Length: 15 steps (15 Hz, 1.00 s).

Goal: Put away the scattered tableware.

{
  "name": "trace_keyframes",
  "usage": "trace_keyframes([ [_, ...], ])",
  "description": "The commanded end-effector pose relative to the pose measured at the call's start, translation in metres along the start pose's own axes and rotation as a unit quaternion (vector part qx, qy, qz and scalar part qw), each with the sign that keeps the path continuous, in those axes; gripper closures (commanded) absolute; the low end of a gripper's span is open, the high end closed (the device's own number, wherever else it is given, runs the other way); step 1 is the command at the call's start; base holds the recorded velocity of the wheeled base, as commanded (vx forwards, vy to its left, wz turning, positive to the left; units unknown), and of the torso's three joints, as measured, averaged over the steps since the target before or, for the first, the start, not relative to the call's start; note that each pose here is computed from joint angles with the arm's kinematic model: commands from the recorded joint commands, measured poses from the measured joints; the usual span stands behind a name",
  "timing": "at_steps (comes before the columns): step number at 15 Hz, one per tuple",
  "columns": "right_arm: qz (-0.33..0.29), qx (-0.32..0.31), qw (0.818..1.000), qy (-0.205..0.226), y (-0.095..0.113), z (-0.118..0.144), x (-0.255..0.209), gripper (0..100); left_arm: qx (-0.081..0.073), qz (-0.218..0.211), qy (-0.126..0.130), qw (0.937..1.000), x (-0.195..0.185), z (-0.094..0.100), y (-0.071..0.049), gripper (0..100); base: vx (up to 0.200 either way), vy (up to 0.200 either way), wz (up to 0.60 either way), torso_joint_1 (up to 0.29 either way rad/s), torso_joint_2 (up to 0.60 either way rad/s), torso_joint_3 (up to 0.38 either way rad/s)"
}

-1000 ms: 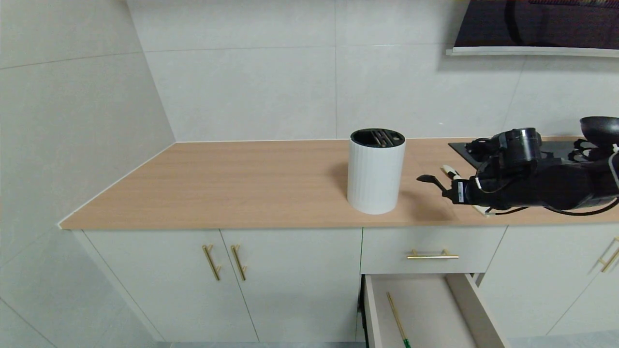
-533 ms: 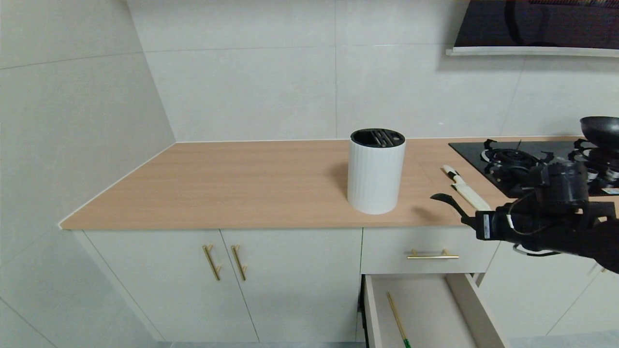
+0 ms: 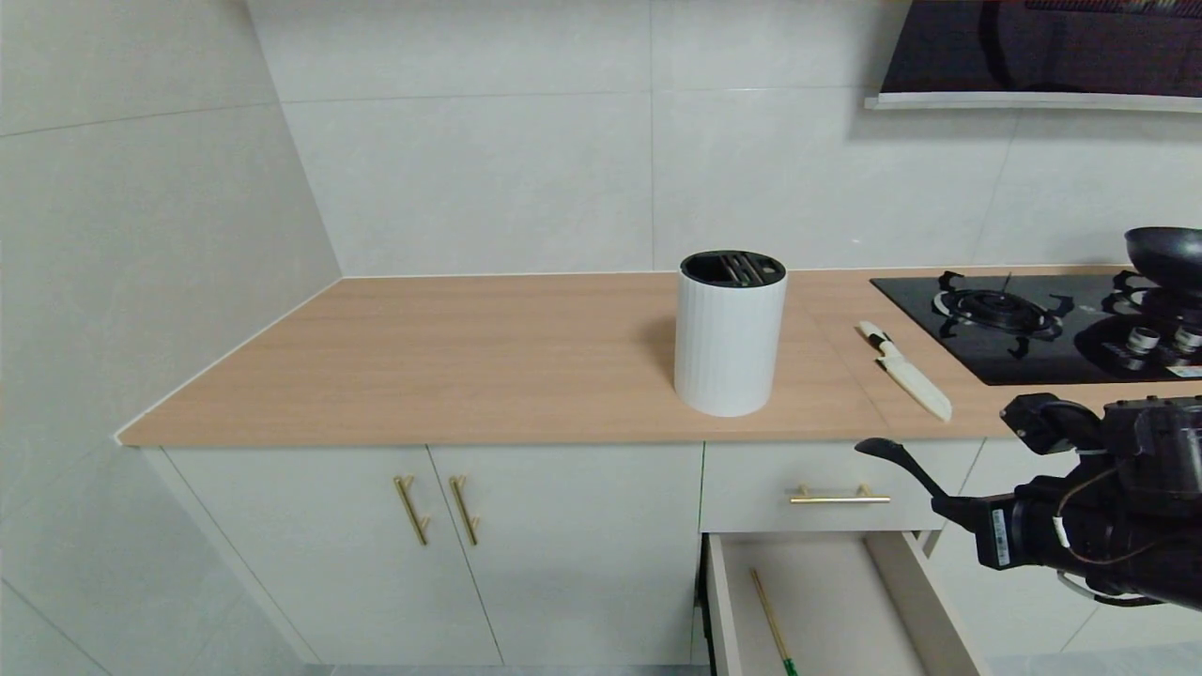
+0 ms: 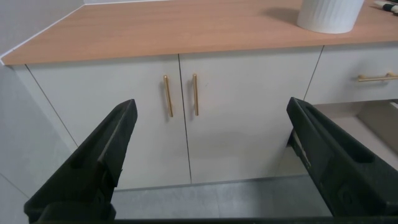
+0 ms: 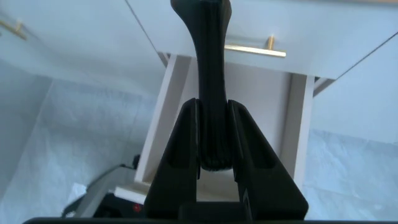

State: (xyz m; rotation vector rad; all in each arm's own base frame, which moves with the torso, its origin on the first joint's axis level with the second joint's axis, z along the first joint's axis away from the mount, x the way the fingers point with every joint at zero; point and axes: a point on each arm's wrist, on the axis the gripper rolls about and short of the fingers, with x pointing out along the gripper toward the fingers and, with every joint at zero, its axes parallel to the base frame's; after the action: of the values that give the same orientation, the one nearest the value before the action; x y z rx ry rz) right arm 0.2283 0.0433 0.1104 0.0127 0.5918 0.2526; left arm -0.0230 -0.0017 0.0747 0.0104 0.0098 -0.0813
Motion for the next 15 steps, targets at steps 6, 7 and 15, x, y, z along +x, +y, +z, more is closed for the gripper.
trace_keyframes([
  [6,-0.004,-0.001,1.0,0.023,-0.003,-0.009,0.018,100,0.0,0.0,0.0,1.0,0.0,0.0,0.0,0,0.0,0.0,0.0,0.0,0.0,0.0],
  [7,-0.004,0.0,1.0,0.022,-0.004,-0.009,0.018,100,0.0,0.0,0.0,1.0,0.0,0.0,0.0,0,0.0,0.0,0.0,0.0,0.0,0.0],
  [15,-0.005,0.001,0.999,0.038,-0.005,-0.012,0.029,100,0.0,0.0,0.0,1.0,0.0,0.0,0.0,0,0.0,0.0,0.0,-0.165,0.37,0.201],
])
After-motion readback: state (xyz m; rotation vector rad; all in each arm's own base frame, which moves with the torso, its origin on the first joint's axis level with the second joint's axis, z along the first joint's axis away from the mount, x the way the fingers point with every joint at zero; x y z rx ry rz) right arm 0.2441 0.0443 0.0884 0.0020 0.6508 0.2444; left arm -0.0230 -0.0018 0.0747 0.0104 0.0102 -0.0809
